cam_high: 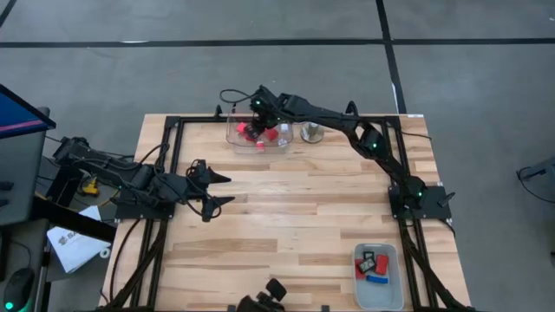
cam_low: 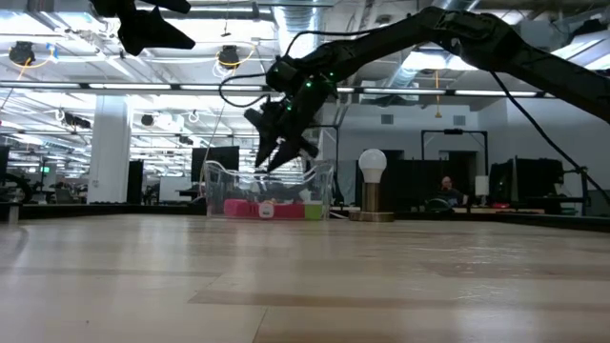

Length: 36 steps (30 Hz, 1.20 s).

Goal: Pick & Place Office items
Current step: Adjust the transparent bin

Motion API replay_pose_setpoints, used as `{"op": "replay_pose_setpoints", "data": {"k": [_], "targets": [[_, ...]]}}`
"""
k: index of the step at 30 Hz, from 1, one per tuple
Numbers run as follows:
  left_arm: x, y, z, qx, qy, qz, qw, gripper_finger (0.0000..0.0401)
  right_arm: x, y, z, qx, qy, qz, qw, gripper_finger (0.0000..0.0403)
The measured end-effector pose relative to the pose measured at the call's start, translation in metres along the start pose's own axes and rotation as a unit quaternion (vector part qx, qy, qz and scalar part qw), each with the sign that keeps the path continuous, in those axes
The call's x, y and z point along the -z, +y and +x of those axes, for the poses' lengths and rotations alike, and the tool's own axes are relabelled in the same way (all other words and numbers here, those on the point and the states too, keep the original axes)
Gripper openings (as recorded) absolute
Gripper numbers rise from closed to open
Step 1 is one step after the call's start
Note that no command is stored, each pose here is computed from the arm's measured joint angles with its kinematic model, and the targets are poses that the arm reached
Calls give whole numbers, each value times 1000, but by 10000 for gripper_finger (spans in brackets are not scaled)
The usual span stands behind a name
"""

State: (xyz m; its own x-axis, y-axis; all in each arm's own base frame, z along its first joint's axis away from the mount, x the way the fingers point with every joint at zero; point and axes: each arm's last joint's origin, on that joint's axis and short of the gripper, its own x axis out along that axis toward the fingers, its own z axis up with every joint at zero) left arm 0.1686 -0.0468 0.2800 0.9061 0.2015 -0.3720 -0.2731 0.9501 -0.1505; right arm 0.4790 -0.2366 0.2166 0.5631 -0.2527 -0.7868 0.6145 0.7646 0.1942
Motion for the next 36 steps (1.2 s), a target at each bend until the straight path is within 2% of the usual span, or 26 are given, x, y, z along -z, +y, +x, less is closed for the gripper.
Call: {"op": "replay_pose_setpoints", "data": {"k": [5, 11, 13, 22, 26, 29, 31, 36], "targets": [[0, 0, 0, 0, -1, 0, 1000, 296, -5, 7, 0, -16, -32, -2, 999, 113], [0, 0, 0, -1, -2, 9, 1000, 296, -8, 8, 0, -33, -41, -10, 999, 25], [0, 0, 0, -1, -2, 9, 1000, 296, -9, 8, -1, -35, -49, -14, 998, 7], [0, 0, 0, -1, -2, 9, 1000, 296, -10, -9, 1, -21, -37, 6, 999, 1], [0, 0, 0, -3, 1, 11, 1000, 296, -5, 2, -5, -13, -24, -32, 999, 1], [1, 1, 0, -4, 6, 13, 1000, 296, -5, 18, -27, 6, -22, -56, 998, 0], [2, 1, 0, -5, 7, 10, 1000, 296, -1, 27, -44, 28, -5, -74, 997, 0], [3, 1, 0, -6, 14, -5, 1000, 296, 22, 43, -74, 142, 70, -130, 979, 0]]}}
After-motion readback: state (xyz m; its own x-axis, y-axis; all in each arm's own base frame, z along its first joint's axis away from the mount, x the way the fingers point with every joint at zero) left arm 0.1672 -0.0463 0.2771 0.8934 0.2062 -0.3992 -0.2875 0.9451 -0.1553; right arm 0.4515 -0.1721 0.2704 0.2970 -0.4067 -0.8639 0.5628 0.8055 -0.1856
